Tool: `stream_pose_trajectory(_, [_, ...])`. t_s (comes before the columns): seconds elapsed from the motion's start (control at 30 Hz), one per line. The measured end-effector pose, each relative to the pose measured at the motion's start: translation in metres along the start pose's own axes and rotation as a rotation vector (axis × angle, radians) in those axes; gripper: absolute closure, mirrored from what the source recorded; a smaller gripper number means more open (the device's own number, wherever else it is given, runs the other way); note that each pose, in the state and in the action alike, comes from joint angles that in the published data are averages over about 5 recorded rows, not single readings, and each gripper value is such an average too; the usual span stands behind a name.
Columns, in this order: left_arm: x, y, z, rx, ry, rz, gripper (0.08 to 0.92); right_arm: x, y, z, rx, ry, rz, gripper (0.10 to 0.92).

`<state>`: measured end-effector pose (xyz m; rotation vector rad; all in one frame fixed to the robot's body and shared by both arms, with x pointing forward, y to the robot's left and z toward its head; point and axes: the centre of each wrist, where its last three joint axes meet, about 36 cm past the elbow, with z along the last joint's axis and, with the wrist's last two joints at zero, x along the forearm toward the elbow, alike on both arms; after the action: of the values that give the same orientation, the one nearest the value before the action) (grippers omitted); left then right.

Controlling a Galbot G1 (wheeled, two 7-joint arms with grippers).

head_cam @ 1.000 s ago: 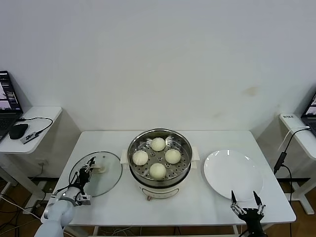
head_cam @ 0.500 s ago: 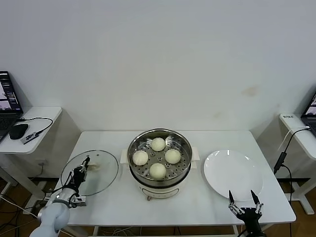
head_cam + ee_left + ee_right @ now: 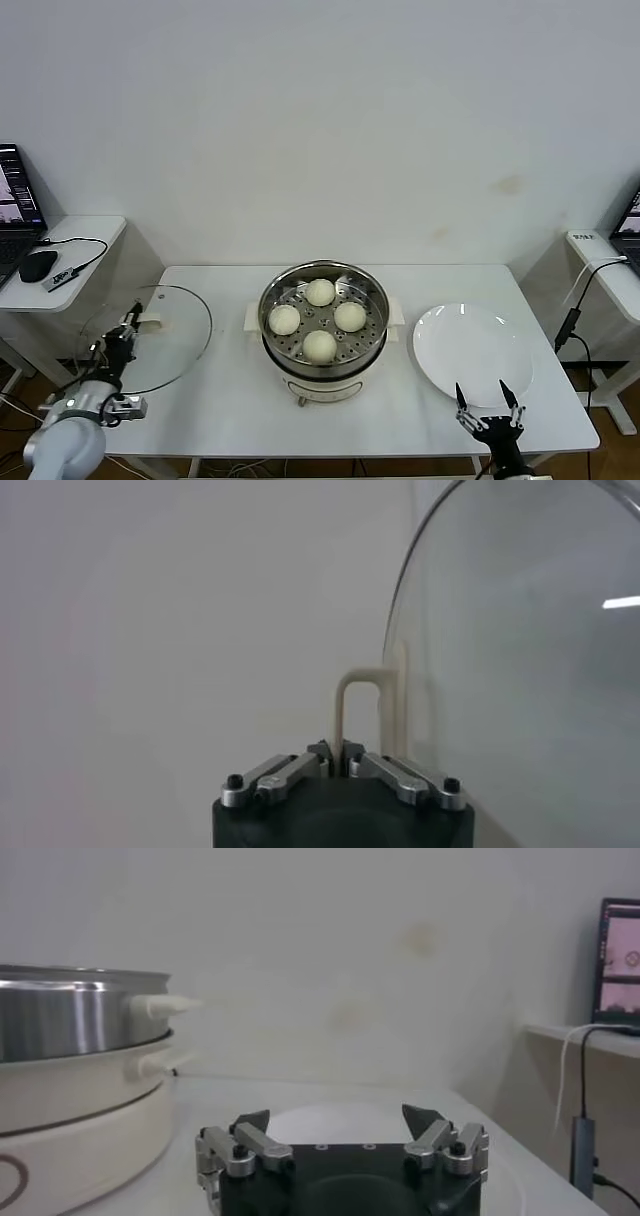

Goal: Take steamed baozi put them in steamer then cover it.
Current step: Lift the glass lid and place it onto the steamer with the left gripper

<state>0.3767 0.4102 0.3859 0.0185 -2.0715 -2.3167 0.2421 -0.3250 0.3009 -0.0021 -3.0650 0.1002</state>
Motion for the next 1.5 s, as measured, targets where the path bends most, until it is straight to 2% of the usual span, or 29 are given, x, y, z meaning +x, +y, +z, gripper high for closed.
stream_pose_trajectory(0.2, [0.010, 0.040, -0.018, 0.016, -0.013, -0.042, 0.861, -0.004, 0.002, 0.003, 0.008, 0.003, -0.004, 0.200])
stream_pose_trajectory(0.47, [0.011, 0.074, -0.068, 0.042, -0.098, -0.080, 0.861, -0.002, 0.005, 0.006, 0.036, 0.010, 0.012, 0.200])
stream_pose_trajectory(0.7, [0.004, 0.085, -0.121, 0.074, -0.153, -0.064, 0.861, -0.002, 0.010, 0.009, 0.094, 0.014, 0.025, 0.200])
stream_pose_trajectory(1.1, [-0.019, 0.095, -0.211, 0.133, -0.158, -0.047, 0.861, -0.006, 0.019, 0.024, 0.159, 0.041, 0.020, 0.200])
stream_pose_trajectory(1.5, [-0.025, 0.114, -0.289, 0.194, -0.176, -0.018, 0.861, -0.008, 0.028, 0.035, 0.185, 0.064, 0.010, 0.200])
